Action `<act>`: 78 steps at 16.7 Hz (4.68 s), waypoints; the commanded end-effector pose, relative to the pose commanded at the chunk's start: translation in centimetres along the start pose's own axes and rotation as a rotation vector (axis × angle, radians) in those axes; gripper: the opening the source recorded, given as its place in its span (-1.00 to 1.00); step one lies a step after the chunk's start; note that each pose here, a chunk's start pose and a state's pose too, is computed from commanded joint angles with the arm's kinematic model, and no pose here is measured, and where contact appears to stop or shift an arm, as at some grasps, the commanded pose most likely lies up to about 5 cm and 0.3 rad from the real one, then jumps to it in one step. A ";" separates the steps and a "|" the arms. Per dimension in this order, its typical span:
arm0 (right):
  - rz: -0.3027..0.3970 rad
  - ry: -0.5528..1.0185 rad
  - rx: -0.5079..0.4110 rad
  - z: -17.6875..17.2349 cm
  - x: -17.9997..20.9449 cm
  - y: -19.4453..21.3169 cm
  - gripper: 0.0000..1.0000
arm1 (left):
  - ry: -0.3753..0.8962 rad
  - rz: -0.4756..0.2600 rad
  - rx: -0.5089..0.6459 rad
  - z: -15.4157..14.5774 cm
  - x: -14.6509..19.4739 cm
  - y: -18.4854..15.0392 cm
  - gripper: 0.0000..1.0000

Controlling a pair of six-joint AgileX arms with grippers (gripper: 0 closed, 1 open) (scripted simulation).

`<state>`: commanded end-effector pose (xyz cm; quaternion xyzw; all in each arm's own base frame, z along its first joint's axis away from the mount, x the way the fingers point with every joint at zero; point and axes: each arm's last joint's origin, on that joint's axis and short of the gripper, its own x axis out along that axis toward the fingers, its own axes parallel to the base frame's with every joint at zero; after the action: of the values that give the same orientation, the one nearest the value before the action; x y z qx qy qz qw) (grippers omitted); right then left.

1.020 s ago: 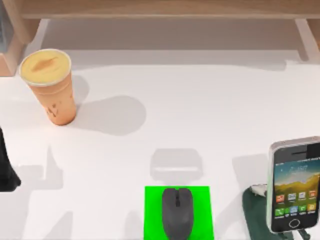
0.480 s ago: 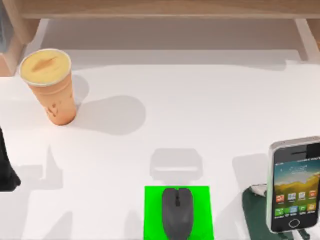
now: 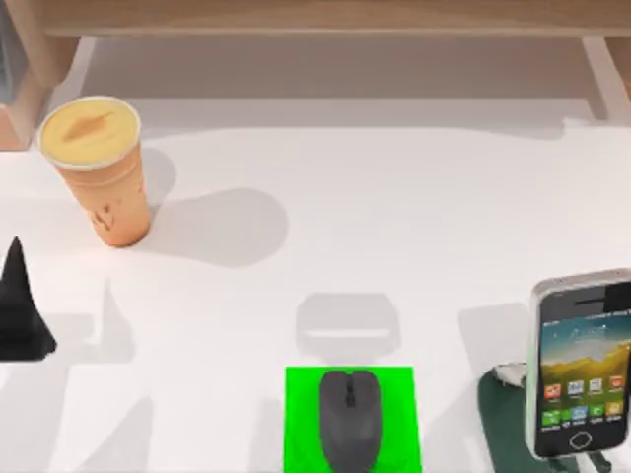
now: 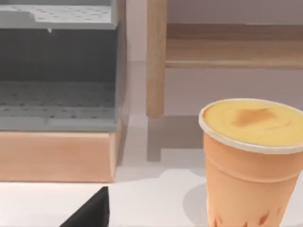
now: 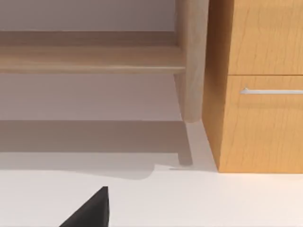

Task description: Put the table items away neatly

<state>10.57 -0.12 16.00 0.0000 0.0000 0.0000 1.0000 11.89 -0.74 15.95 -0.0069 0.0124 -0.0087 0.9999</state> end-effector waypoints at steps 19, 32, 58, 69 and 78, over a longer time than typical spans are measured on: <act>0.000 0.000 0.000 0.0 0.0 0.0 1.00 | 0.201 -0.021 0.004 -6.4 14.4 -4.9 1.00; 0.000 0.000 0.000 0.0 0.0 0.0 1.00 | 0.174 -0.009 0.003 -6.7 18.0 -5.1 1.00; 0.000 0.000 0.000 0.0 0.0 0.0 1.00 | 0.175 -0.009 0.003 -6.8 18.3 -5.1 -1.00; 0.000 0.000 0.000 0.0 0.0 0.0 1.00 | 0.163 -0.014 0.002 -5.5 18.5 -5.3 -1.00; 0.000 0.000 0.000 0.0 0.0 0.0 1.00 | 0.113 -0.162 -0.093 3.1 23.7 -11.5 -1.00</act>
<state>10.57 -0.12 16.00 0.0000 0.0000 0.0000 1.0000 35.45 -12.59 18.61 -0.0539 0.0684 -0.0895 0.9922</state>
